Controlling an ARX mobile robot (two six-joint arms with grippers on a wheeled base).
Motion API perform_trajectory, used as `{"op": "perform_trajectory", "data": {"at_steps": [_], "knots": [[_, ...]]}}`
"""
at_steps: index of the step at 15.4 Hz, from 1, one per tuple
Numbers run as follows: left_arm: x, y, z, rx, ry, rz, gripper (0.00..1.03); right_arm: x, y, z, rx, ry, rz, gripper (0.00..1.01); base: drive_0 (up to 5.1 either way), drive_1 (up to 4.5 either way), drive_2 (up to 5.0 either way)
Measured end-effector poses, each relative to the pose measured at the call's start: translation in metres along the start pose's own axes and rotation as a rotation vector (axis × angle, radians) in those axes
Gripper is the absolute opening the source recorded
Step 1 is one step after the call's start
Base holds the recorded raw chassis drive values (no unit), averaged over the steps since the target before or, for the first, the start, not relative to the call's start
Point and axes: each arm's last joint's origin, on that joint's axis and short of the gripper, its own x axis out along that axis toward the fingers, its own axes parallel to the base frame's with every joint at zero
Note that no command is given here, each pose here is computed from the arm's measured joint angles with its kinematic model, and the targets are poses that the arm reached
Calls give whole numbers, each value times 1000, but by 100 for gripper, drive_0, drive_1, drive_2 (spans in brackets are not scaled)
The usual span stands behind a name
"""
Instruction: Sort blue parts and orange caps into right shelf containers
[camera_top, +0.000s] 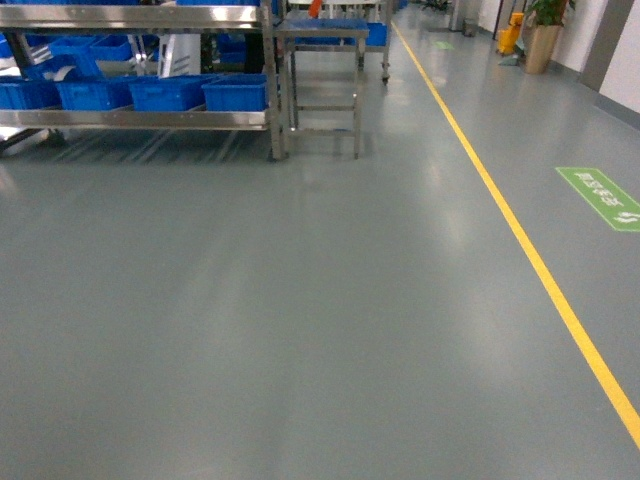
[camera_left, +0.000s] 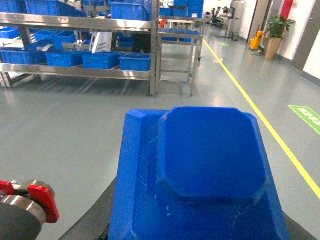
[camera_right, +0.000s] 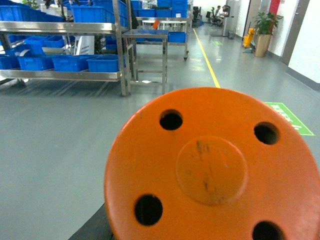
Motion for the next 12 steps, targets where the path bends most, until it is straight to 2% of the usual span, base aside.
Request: {"op": "perform_trajectory", "data": {"at_steps": [4,12], "knots": [[0,0,0,0,0,-6,43,0,0,0,0,0,-3,46,-75,-75,-75],[0,0,0,0,0,-2,43,0,0,0,0,0,-1,46,0,428,-429]]}}
